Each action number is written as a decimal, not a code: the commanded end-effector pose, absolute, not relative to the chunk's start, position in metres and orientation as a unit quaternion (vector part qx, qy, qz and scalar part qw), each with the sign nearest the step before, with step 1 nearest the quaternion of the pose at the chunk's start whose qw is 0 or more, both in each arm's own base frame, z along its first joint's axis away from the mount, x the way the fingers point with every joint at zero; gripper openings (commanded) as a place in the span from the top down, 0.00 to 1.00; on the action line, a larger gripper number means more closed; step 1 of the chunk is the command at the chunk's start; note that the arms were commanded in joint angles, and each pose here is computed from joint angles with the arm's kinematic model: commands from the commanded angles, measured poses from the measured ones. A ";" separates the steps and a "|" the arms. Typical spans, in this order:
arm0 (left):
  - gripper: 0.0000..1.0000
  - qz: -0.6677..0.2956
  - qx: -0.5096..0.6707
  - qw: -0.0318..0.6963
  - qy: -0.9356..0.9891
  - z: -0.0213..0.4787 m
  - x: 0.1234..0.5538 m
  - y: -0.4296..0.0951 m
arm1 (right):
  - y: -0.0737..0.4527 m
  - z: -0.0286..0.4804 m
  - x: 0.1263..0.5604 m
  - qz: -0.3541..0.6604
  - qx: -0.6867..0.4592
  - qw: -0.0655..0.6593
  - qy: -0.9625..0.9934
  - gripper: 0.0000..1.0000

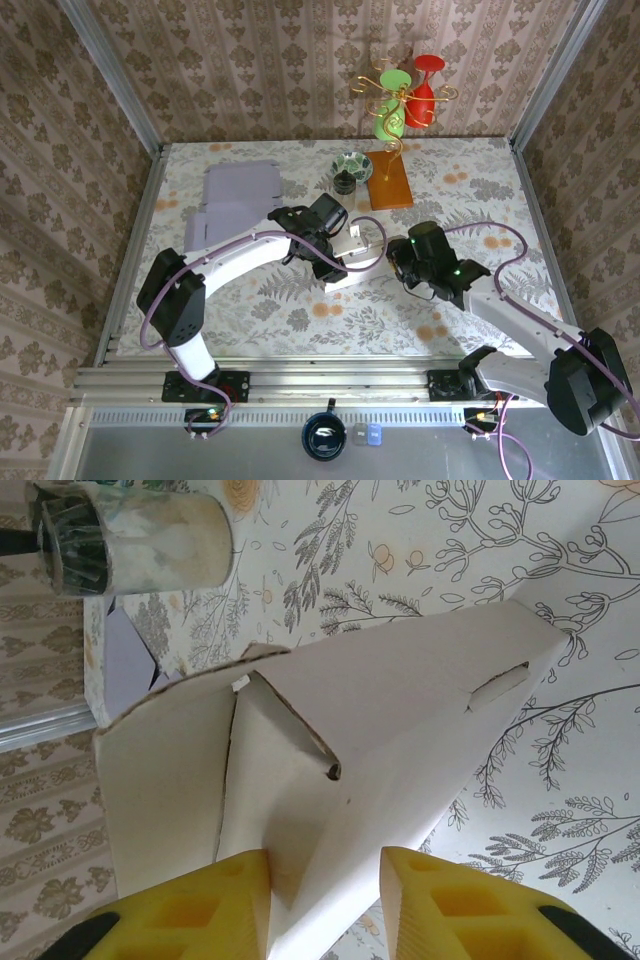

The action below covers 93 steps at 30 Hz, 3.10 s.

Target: Fold the paper box

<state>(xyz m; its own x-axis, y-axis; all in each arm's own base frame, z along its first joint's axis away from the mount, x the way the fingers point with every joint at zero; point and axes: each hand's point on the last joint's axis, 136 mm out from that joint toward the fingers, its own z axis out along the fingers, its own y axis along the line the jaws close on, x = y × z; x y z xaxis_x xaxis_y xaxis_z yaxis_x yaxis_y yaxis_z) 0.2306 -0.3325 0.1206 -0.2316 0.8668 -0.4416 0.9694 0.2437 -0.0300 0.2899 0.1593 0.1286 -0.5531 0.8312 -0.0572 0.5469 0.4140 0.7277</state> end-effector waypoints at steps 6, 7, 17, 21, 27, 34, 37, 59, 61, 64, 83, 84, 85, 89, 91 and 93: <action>0.58 -0.150 0.595 0.165 0.772 0.122 0.224 -0.331 | 0.134 0.082 0.260 0.212 0.468 0.152 0.844 0.74; 0.58 -0.150 0.595 0.166 0.772 0.122 0.224 -0.331 | 0.135 0.081 0.260 0.210 0.468 0.147 0.846 0.75; 0.72 -0.152 0.602 0.170 0.765 0.126 0.222 -0.331 | 0.142 0.106 0.270 0.215 0.405 0.155 0.875 0.70; 0.76 -0.152 0.608 0.173 0.760 0.129 0.221 -0.327 | 0.145 0.157 0.291 0.230 0.251 0.225 0.913 0.58; 0.76 -0.151 0.622 0.170 0.749 0.132 0.219 -0.320 | 0.123 0.199 0.299 0.268 0.078 0.283 0.918 0.57; 0.75 -0.147 0.636 0.162 0.740 0.135 0.217 -0.305 | 0.111 0.205 0.296 0.261 -0.075 0.304 0.913 0.63; 0.75 -0.150 0.639 0.155 0.738 0.134 0.215 -0.300 | 0.118 0.204 0.294 0.262 -0.116 0.297 0.911 0.63; 0.75 -0.168 0.650 0.146 0.727 0.129 0.209 -0.296 | 0.152 0.164 0.294 0.202 -0.231 0.211 0.928 0.64; 0.75 -0.168 0.649 0.146 0.727 0.128 0.210 -0.296 | 0.153 0.163 0.294 0.201 -0.234 0.207 0.928 0.67; 0.75 -0.170 0.648 0.146 0.728 0.129 0.210 -0.297 | 0.153 0.162 0.294 0.194 -0.237 0.205 0.930 0.71; 0.75 -0.174 0.642 0.145 0.732 0.129 0.212 -0.299 | 0.147 0.162 0.300 0.150 -0.237 0.218 0.935 0.91; 0.76 -0.174 0.642 0.145 0.733 0.129 0.212 -0.300 | 0.146 0.162 0.300 0.143 -0.238 0.219 0.935 0.94; 0.76 -0.175 0.640 0.146 0.734 0.129 0.213 -0.300 | 0.145 0.162 0.300 0.135 -0.237 0.222 0.936 0.96; 0.76 -0.177 0.628 0.148 0.743 0.130 0.217 -0.302 | 0.144 0.163 0.301 0.116 -0.226 0.232 0.939 1.00; 0.78 -0.176 0.618 0.149 0.751 0.130 0.221 -0.302 | 0.144 0.165 0.300 0.114 -0.213 0.241 0.940 1.00; 0.78 -0.178 0.606 0.151 0.760 0.130 0.225 -0.303 | 0.148 0.165 0.298 0.119 -0.199 0.247 0.941 1.00</action>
<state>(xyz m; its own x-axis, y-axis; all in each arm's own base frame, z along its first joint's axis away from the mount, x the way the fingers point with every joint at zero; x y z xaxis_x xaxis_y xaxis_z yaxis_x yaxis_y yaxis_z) 0.2168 -0.2989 0.1233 -0.1648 0.8896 -0.4261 0.9863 0.1526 -0.0629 0.2978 0.1552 0.1607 -0.7892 -0.3658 -0.4932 -0.4943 0.8550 0.1568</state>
